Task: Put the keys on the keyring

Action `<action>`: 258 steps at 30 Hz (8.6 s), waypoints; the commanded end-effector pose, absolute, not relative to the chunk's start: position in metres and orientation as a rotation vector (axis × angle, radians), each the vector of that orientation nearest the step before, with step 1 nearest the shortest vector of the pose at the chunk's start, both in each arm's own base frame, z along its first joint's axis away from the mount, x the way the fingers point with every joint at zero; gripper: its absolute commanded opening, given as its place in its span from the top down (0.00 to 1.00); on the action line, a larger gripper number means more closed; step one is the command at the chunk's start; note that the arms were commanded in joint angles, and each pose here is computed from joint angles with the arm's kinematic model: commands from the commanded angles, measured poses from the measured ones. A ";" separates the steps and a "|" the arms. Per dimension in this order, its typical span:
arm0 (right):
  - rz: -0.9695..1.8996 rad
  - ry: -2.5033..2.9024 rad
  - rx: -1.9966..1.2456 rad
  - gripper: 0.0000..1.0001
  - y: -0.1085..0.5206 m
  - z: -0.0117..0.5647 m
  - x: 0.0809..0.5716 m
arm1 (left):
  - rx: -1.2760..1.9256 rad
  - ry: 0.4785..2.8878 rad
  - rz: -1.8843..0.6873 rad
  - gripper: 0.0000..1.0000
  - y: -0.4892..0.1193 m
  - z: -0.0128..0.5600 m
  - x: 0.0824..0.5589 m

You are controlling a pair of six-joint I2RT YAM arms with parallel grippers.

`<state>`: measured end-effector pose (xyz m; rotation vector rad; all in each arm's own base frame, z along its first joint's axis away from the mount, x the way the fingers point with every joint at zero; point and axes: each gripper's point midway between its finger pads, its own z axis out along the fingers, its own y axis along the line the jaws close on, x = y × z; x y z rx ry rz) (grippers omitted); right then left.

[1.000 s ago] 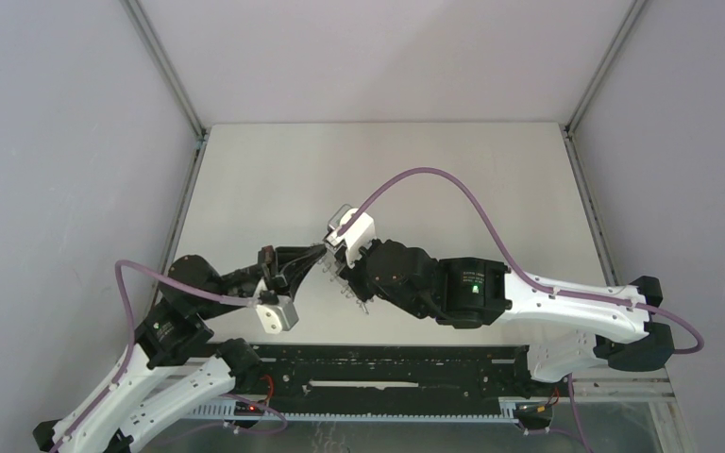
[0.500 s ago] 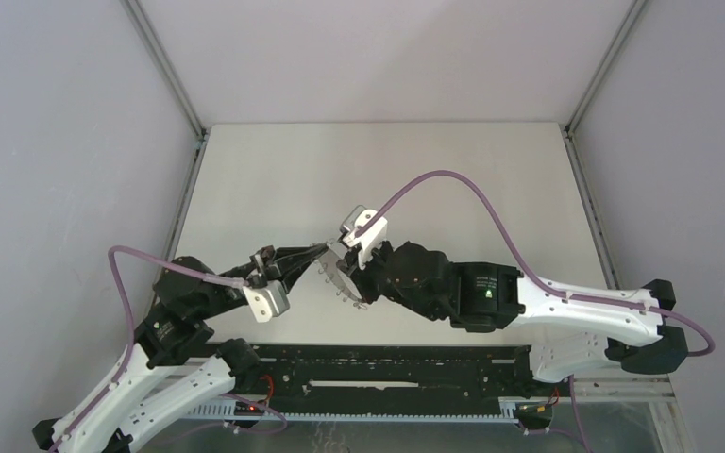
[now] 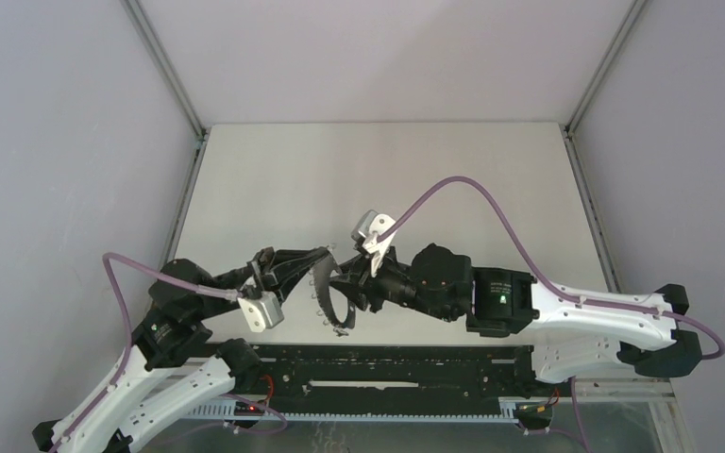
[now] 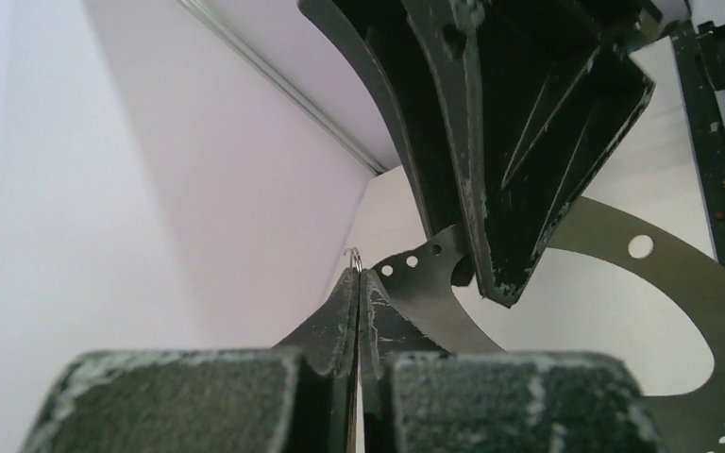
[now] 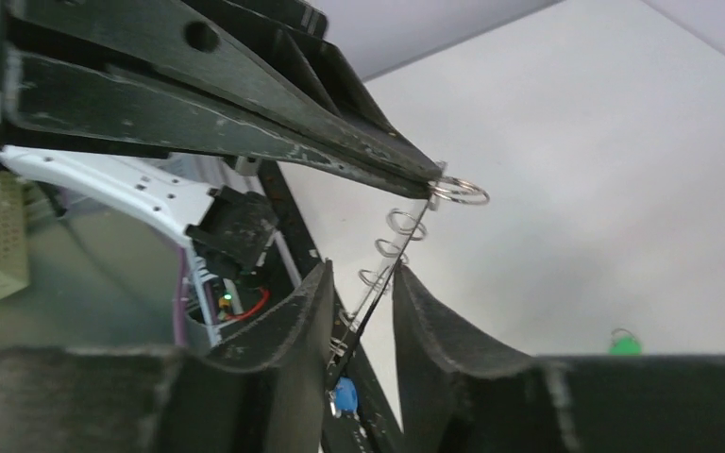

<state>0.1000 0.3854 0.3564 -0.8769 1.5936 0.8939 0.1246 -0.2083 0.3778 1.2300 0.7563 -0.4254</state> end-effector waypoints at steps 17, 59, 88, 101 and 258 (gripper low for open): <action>1.074 1.312 -0.997 0.34 0.340 0.413 0.096 | 1.341 0.689 -0.588 1.00 -0.217 0.374 0.090; 0.763 1.746 -1.072 0.51 0.357 0.249 0.133 | 1.296 1.021 -0.553 0.92 -0.210 0.322 0.126; 0.828 1.771 -0.477 0.44 0.289 0.207 0.165 | 2.117 1.558 -0.352 0.39 -0.156 0.057 0.221; 0.899 1.757 -0.405 0.50 0.273 0.212 0.177 | 2.197 1.477 -0.373 0.48 -0.181 0.038 0.235; 0.945 1.628 -1.014 1.00 0.312 0.329 0.141 | 1.707 1.084 -0.863 0.51 -0.234 0.350 0.109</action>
